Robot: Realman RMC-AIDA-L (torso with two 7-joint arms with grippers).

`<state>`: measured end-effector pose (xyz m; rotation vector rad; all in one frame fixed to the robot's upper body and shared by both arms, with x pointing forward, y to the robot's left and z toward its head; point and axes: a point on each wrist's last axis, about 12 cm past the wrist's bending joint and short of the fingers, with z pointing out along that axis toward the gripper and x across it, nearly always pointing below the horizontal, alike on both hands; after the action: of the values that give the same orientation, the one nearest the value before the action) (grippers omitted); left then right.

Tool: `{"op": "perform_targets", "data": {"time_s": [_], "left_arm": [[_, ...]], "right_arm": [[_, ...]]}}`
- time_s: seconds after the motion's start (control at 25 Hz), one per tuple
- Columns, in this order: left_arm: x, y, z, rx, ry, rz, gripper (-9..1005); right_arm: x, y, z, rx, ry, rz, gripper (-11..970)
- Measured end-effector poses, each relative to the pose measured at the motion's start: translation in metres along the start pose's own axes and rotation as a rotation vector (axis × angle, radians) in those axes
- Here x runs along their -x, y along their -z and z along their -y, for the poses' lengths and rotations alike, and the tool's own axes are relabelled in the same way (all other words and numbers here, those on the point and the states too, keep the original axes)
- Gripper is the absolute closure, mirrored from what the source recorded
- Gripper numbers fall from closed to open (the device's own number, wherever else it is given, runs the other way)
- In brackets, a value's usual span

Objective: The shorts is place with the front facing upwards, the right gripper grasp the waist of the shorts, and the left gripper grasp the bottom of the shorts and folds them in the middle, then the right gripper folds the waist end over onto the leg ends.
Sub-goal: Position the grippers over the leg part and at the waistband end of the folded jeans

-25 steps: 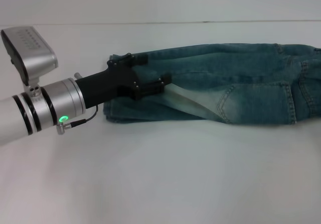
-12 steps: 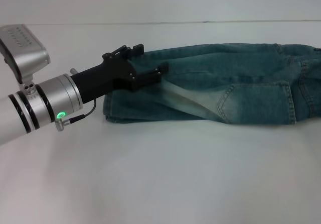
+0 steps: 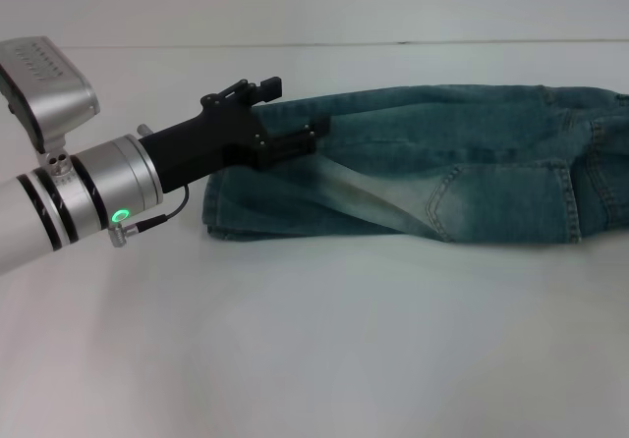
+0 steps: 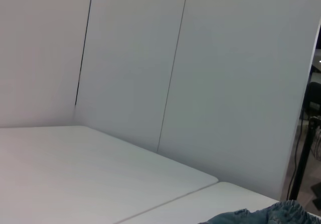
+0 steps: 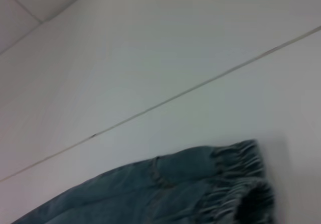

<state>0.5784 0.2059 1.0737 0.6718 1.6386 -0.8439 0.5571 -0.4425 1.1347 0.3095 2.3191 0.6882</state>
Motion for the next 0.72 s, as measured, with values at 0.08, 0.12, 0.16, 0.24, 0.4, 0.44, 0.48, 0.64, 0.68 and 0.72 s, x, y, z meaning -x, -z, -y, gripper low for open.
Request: {"op": "perform_targets", "data": {"time_s": [0.08,0.12,0.16,0.24,0.4,0.44,0.48,0.64,0.68,0.72], "left_arm": [[0.000,0.000,0.000,0.003,-0.001,-0.003,104],[0.000,0.000,-0.001,0.004,-0.002,-0.005,104],[0.000,-0.001,-0.001,0.003,-0.003,-0.006,105],[0.000,-0.001,0.000,-0.001,-0.005,-0.009,105],[0.001,-0.004,0.001,-0.011,-0.009,-0.009,106],[0.001,-0.005,0.001,-0.012,-0.010,-0.009,107],[0.002,-0.005,0.002,-0.015,-0.011,-0.010,107],[0.002,-0.007,0.004,-0.026,-0.015,-0.016,108],[0.001,-0.008,0.004,-0.028,-0.015,-0.017,108],[0.001,-0.008,0.004,-0.030,-0.016,-0.018,109]], "right_arm": [[0.001,0.002,0.005,-0.025,-0.004,0.019,144],[0.001,0.003,0.007,-0.041,-0.005,0.027,144],[0.001,0.003,0.009,-0.056,-0.005,0.031,144],[0.001,0.001,0.013,-0.083,-0.003,0.038,144],[0.000,-0.005,0.011,-0.095,0.009,0.039,144],[0.000,-0.007,0.010,-0.093,0.011,0.038,144],[0.000,-0.008,0.008,-0.090,0.012,0.039,144],[0.000,-0.014,0.003,-0.076,0.016,0.037,145],[-0.001,-0.016,0.002,-0.074,0.017,0.037,145],[-0.001,-0.018,0.001,-0.074,0.018,0.036,145]]}}
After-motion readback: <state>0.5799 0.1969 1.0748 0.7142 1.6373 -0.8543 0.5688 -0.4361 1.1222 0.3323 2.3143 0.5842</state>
